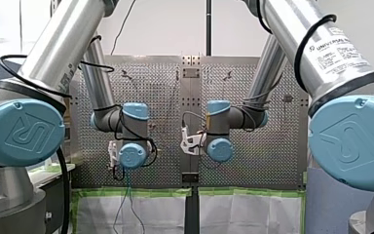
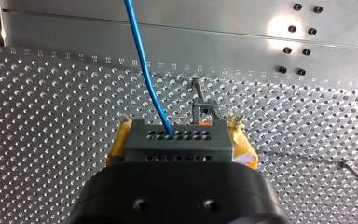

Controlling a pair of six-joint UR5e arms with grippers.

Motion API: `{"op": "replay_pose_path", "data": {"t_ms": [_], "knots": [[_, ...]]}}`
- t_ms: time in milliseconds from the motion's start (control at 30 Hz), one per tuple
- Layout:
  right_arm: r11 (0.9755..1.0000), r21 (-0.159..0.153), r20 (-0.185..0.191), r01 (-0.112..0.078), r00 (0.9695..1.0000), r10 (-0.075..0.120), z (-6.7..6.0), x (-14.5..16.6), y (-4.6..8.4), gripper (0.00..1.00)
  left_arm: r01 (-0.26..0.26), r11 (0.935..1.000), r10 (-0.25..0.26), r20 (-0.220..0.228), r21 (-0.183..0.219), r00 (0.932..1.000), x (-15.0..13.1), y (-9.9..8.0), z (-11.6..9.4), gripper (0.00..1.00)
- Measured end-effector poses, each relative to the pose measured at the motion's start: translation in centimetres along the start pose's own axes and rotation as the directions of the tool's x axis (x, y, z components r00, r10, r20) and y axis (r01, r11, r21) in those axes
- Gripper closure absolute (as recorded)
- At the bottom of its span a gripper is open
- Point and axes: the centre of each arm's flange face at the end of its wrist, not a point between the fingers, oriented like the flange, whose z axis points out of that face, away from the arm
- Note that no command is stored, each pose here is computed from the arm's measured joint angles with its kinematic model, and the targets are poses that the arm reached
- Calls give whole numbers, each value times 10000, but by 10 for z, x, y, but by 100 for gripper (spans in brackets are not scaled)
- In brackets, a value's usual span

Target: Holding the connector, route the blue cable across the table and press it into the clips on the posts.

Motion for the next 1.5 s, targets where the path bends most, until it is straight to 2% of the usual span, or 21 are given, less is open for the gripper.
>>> {"op": "replay_pose_path", "data": {"t_ms": [533,600,733,800,900,1033,1233,1333,1400,1500], "knots": [[10000,-1,6,10,10000,-10,0,0,0,100,-2,10000,2,-3,3,10000,0,0,0,100],[10000,20,55,75,10000,-76,0,-2,-3,100,-2,10000,2,-3,3,10000,0,0,0,100],[9992,97,341,396,9986,-399,4,-11,-8,100,-2,10000,2,-3,3,10000,0,0,0,100],[9984,148,614,553,9965,-561,3,-21,-9,100,-2,10000,2,-3,3,10000,0,0,0,100],[9971,231,1095,724,9912,-745,-1,-37,-10,100,-2,10000,2,-3,3,10000,0,0,0,100],[9953,349,1727,901,9804,-948,-9,-55,-10,100,-1,10000,1,-3,4,10000,0,0,0,100],[9935,459,2265,1039,9676,-1116,-16,-63,-9,100,-2,10000,2,-3,4,10000,0,0,0,100],[9931,485,2386,1068,9642,-1153,-17,-64,-8,100,-2,10000,2,-3,3,10000,0,0,0,100],[9930,492,2415,1077,9634,-1164,-18,-64,-8,100,-40,10000,40,-21,-43,10000,0,1,0,100],[9934,470,2354,1049,9653,-1131,-13,-59,-9,100,-222,9994,220,-72,-266,9997,-3,7,-1,100]]}}
